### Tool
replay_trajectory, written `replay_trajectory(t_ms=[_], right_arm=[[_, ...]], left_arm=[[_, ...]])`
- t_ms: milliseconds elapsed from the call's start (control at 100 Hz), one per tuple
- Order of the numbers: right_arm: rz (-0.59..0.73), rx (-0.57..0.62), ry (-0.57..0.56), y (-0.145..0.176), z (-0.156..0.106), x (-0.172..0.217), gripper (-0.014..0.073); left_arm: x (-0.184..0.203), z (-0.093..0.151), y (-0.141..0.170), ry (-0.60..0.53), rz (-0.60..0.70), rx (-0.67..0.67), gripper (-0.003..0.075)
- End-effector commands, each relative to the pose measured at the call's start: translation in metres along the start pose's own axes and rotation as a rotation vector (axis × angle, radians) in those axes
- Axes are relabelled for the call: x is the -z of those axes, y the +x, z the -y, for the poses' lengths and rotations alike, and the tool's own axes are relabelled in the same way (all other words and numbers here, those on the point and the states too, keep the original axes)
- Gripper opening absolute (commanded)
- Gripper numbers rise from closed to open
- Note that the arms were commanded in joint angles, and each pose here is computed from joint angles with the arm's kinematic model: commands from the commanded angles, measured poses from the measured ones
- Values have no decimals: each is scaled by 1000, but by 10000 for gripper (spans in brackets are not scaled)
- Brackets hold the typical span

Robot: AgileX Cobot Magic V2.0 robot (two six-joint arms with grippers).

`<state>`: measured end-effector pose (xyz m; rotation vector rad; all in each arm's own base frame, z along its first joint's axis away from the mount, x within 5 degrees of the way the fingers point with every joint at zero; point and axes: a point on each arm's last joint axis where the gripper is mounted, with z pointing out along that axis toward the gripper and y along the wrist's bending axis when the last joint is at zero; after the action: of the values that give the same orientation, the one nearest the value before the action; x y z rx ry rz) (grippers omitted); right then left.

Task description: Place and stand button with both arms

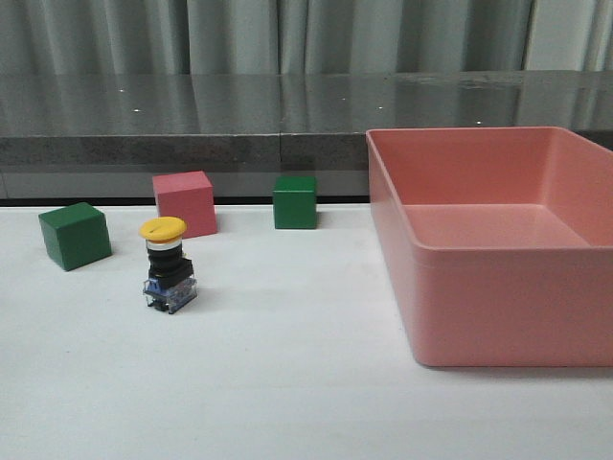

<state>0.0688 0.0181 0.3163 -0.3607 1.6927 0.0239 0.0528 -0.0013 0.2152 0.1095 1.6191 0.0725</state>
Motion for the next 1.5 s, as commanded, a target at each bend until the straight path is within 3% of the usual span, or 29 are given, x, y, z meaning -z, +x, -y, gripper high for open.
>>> replay_trajectory(t_ms=[0, 100, 290, 1490], right_arm=[[85, 0, 42, -14, 5, 2, -76], [85, 0, 42, -14, 5, 2, -76], [85, 0, 42, -14, 5, 2, -76], [87, 30, 61, -14, 6, 2, -62]], left_arm=[[3, -2, -10, -22, 139, 65, -20], [1, -1, -1, -12, 131, 144, -20], [-3, 4, 15, 34, 132, 104, -20], [-3, 5, 14, 62, 140, 98, -20]])
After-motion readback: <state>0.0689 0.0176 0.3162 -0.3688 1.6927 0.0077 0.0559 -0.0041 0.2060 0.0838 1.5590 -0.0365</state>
